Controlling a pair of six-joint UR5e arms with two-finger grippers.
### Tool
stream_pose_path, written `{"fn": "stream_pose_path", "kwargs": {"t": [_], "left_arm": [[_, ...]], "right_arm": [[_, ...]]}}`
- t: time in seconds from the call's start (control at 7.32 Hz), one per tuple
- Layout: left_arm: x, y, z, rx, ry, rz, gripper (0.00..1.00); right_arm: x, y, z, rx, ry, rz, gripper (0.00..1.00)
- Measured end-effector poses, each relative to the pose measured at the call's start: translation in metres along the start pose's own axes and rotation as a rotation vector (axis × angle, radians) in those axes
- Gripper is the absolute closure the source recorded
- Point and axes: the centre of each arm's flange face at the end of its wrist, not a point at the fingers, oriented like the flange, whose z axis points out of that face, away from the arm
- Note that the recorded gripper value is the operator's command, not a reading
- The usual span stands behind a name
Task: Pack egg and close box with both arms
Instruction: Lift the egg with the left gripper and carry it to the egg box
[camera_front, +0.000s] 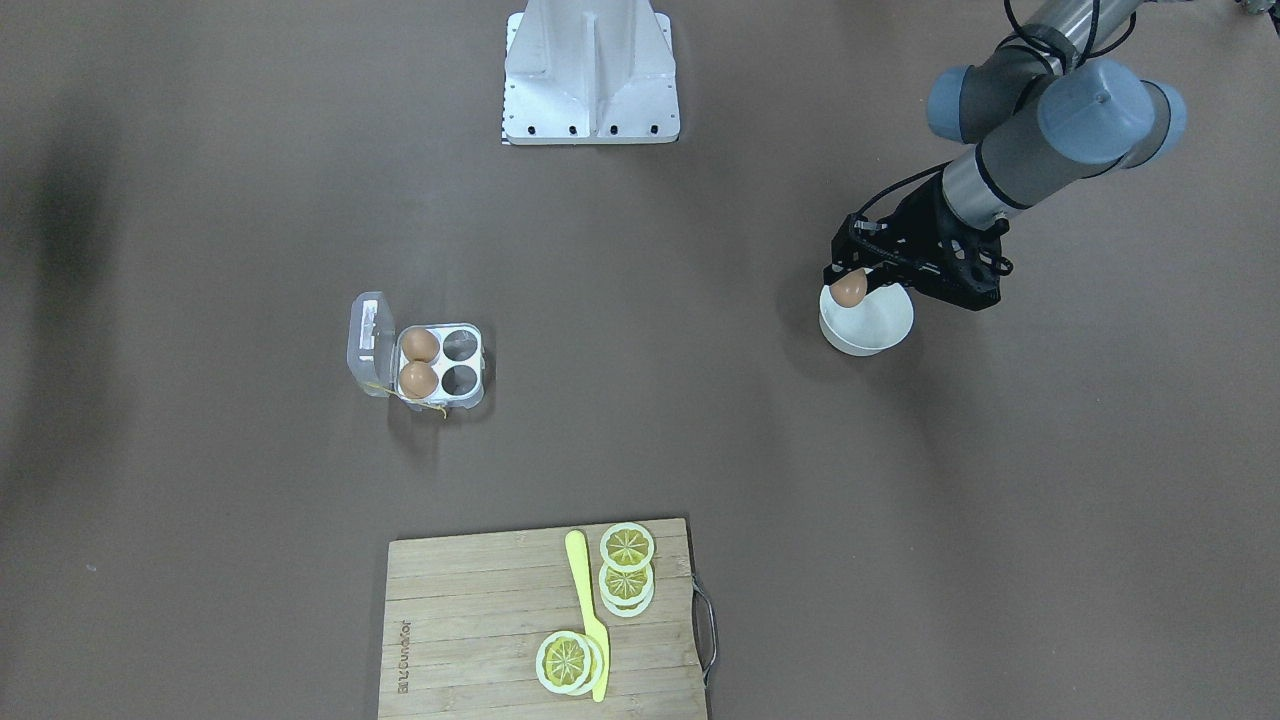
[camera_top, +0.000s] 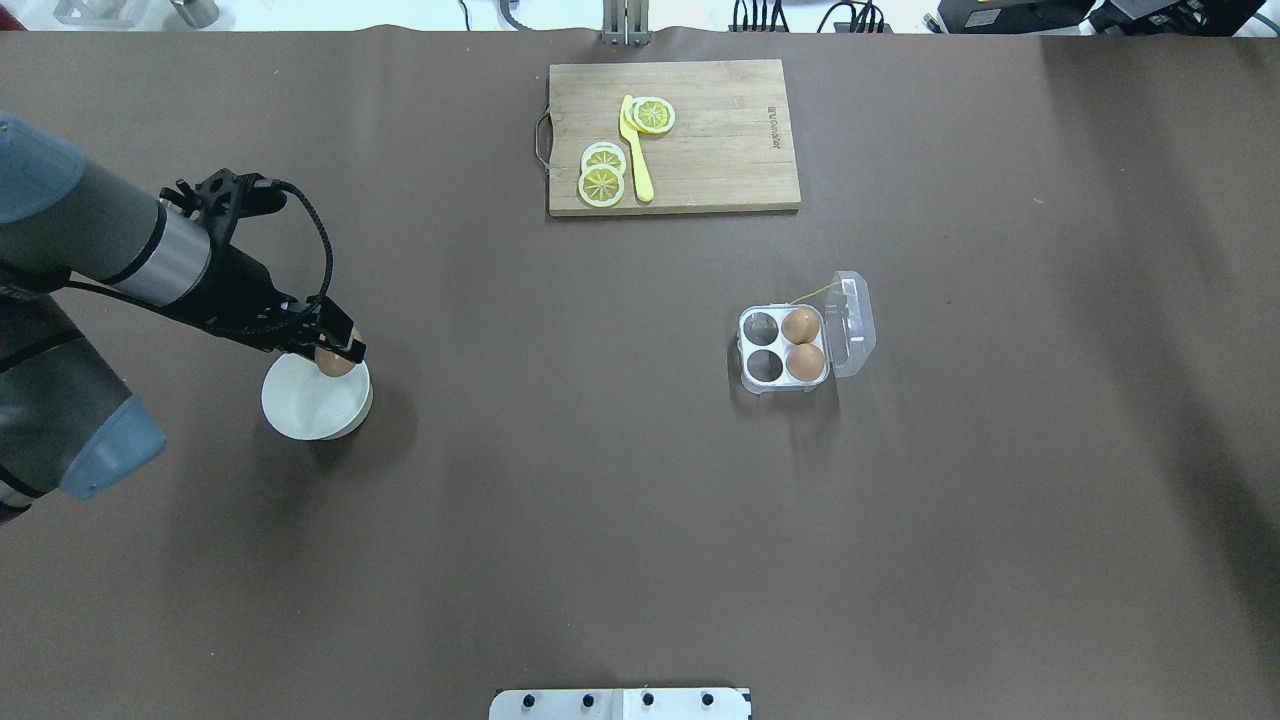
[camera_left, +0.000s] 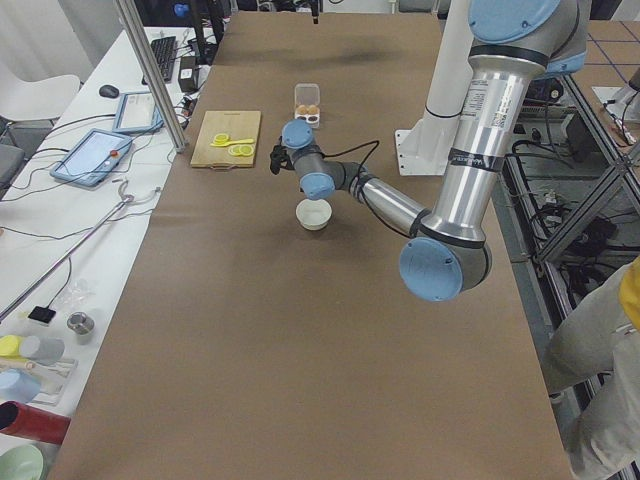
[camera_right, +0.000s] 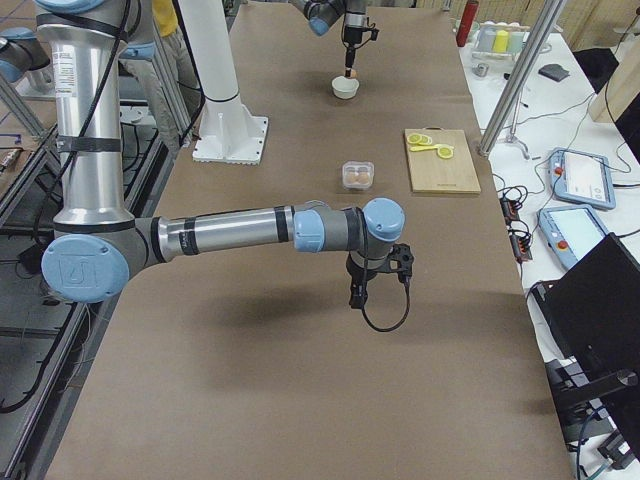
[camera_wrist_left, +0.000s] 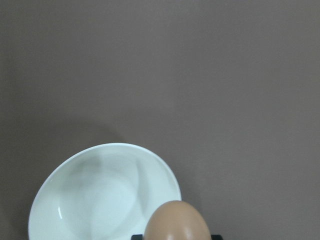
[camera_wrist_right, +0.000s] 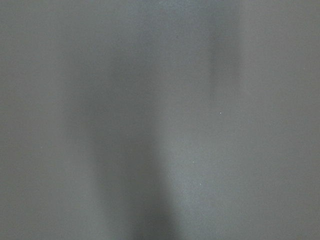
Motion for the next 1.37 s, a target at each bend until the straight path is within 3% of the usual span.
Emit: {"fn": "stream_pose_path", "kwargs": {"t": [0.41,1.09,1.37], "left_arm": [[0.084,-0.038,0.001,0.000,0.022,-0.034,0.80],[0.193,-0.064,0.067,-0.071,0.052,-0.005,0.81],[0.233,-0.065,0.093,-0.049,0.045,0.024,0.81]], "right_arm": [[0.001,0.002,0.001,-0.002,-0.001,0.002,0.00],[0.002,0.003,0.002,-0.005,-0.005,0.004,0.00],[0.002,0.003,0.002,-0.005,-0.005,0.002,0.00]]}}
